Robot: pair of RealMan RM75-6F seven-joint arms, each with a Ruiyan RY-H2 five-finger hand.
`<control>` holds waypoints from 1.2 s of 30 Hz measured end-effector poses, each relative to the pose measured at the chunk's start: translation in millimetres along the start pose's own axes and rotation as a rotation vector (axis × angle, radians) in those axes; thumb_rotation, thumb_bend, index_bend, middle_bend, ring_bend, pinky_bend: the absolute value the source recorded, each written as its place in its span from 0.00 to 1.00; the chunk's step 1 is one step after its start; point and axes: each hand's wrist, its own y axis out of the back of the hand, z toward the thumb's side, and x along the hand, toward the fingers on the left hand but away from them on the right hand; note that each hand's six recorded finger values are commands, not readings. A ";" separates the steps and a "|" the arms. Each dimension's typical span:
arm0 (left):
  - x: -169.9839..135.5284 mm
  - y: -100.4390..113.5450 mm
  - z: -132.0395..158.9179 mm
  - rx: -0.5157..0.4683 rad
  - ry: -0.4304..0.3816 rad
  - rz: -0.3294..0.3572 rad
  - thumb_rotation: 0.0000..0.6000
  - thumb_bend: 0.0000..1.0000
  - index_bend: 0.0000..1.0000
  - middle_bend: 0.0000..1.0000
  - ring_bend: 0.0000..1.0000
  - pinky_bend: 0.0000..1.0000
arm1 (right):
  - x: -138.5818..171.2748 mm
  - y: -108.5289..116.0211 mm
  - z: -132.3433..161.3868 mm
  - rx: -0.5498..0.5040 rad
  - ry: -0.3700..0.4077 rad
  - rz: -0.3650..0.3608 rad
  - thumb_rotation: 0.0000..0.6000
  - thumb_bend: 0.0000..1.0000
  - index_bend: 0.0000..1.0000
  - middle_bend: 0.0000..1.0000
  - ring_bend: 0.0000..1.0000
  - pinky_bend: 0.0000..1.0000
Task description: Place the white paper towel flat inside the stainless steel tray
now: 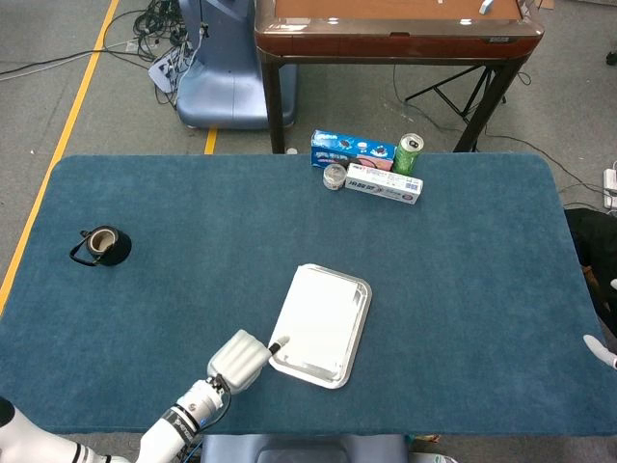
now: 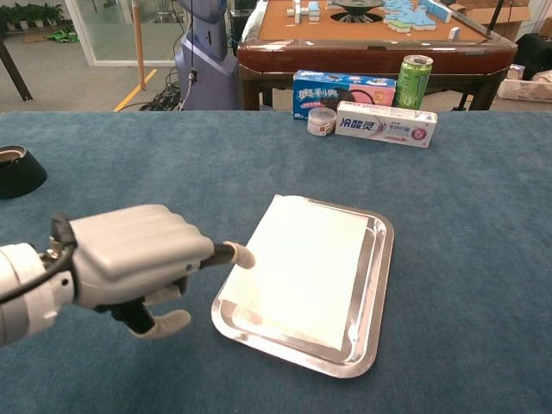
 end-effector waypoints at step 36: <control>-196.2 1.0 -188.2 -0.231 0.616 0.321 1.00 0.45 0.26 0.29 0.27 0.46 | -14.7 -74.1 8.5 0.106 -0.024 0.215 1.00 0.12 0.33 0.35 0.25 0.41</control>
